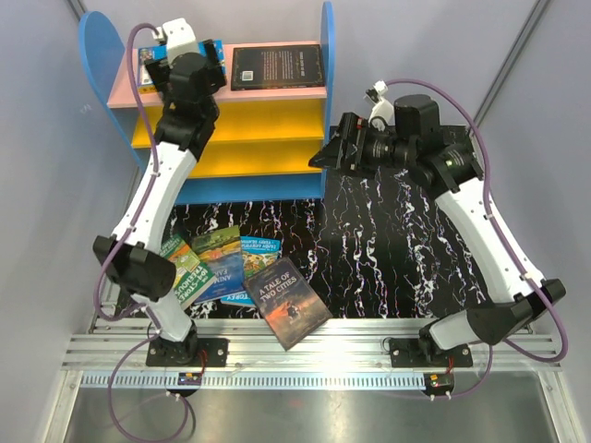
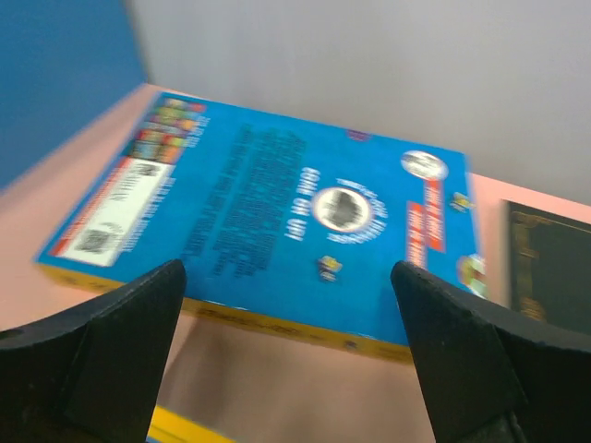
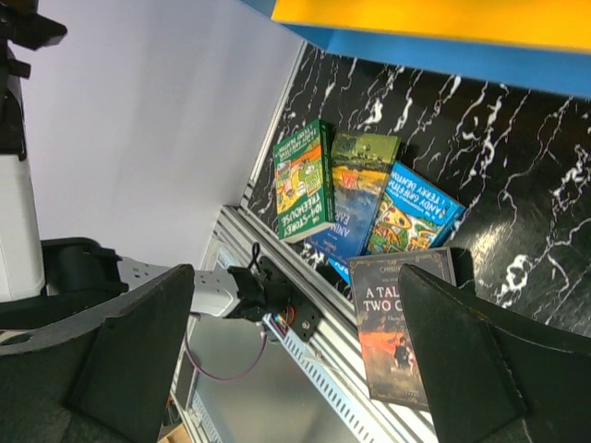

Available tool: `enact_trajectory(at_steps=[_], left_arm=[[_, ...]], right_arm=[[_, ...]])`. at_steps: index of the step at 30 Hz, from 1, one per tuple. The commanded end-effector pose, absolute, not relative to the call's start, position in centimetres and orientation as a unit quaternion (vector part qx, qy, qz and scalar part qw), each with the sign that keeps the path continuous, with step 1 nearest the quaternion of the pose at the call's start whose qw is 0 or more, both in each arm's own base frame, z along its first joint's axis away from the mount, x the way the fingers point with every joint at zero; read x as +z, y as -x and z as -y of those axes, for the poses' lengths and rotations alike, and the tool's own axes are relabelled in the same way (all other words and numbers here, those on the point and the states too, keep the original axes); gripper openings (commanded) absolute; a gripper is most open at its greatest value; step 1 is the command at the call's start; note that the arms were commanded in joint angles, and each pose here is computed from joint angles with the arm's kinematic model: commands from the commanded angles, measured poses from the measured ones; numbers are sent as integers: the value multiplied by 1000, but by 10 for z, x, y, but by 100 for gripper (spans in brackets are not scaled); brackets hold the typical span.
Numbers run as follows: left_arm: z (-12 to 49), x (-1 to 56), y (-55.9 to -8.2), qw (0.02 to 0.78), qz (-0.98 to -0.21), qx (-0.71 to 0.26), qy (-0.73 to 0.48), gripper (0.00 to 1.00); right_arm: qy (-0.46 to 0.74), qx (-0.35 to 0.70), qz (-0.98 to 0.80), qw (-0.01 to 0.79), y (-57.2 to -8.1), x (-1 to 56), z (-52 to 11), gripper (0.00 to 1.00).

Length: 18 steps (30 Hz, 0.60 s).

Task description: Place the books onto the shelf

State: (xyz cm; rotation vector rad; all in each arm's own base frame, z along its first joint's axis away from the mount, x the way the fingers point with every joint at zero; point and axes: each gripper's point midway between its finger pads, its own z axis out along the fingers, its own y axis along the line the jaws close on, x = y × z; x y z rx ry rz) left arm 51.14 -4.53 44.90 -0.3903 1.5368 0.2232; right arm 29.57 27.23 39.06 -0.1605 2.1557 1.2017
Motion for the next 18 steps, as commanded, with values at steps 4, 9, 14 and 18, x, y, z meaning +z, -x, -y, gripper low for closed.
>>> enact_trajectory(at_steps=[4, 9, 14, 18], left_arm=[[-88, 491, -486, 714, -616, 197, 266, 71], [-141, 495, -472, 720, -579, 200, 326, 24], [-150, 503, -465, 724, -562, 185, 354, 0], [-165, 513, -456, 721, -538, 170, 402, 0]], right_arm=[[73, 475, -818, 317, -284, 384, -275, 100], [67, 476, -824, 298, -293, 371, -282, 100], [62, 476, -831, 280, -304, 363, -290, 100], [58, 477, -835, 267, -309, 356, -295, 100]])
